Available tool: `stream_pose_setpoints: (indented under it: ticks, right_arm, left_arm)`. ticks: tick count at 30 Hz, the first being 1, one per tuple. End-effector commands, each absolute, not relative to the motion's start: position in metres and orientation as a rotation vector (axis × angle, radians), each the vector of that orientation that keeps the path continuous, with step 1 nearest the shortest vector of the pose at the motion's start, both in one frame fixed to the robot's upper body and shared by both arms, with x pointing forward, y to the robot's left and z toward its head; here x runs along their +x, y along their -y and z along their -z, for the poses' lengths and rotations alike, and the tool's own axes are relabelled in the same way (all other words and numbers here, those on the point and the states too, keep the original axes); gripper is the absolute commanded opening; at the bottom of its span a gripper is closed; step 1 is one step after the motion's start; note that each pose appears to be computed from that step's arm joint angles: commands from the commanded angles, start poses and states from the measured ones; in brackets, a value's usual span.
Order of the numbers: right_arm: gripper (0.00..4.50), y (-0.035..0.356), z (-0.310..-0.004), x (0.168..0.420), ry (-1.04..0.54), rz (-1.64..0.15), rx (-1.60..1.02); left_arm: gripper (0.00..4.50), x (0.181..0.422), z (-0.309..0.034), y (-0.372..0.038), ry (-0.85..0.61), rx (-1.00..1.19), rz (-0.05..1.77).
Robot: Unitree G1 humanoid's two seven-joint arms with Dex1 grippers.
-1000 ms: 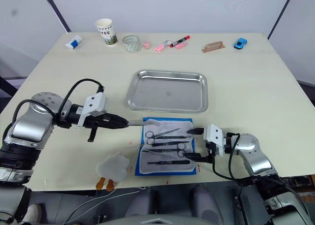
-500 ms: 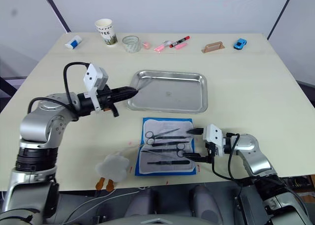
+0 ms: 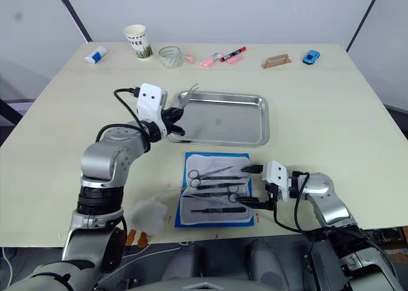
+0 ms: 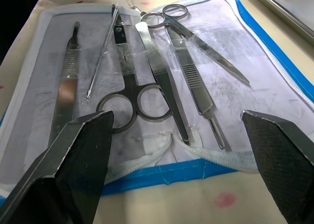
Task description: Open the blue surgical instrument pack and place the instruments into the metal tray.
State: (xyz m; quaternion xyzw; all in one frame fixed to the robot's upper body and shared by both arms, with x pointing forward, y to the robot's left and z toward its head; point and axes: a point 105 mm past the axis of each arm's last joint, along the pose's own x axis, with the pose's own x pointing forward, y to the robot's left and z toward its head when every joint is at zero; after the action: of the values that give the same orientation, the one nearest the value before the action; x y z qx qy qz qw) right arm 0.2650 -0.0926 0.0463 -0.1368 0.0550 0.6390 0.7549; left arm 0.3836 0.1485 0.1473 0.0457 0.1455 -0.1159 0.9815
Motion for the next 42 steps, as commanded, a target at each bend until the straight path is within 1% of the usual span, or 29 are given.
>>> stream_pose_setpoints:
  ticks: [1,8,24,25,26,27,30,37,42]
  right_arm:
    - [4.5,0.103,0.008,0.252,-0.37,-1.354,-0.331]
    - [4.5,0.102,0.008,0.252,-0.366,-1.351,-0.331]
    - [4.5,0.101,0.008,0.251,-0.361,-1.346,-0.326]
    - [4.5,0.101,0.008,0.251,-0.361,-1.346,-0.327]
    - [4.5,0.101,0.008,0.251,-0.361,-1.346,-0.327]
    - [4.5,0.102,0.008,0.252,-0.361,-1.345,-0.327]
    - [4.5,0.101,0.008,0.252,-0.36,-1.345,-0.328]
    - [4.5,0.101,0.008,0.253,-0.361,-1.343,-0.329]
    - [4.5,0.101,0.009,0.252,-0.362,-1.342,-0.327]
  left_arm:
    - [0.07,0.387,-0.145,-0.152,-0.341,0.099,0.169]
    - [0.07,0.391,-0.132,-0.159,-0.395,0.106,0.103]
    - [0.07,0.393,-0.131,-0.162,-0.386,0.131,0.085]
    - [0.87,0.392,-0.131,-0.162,-0.385,0.133,0.081]
    - [0.98,0.393,-0.131,-0.162,-0.385,0.134,0.078]
    - [1.48,0.393,-0.131,-0.163,-0.385,0.135,0.076]
    - [2.75,0.393,-0.131,-0.163,-0.386,0.138,0.075]
    - [2.75,0.393,-0.137,-0.16,-0.355,0.145,0.088]
    - [2.75,0.396,-0.155,-0.154,-0.278,0.14,0.122]
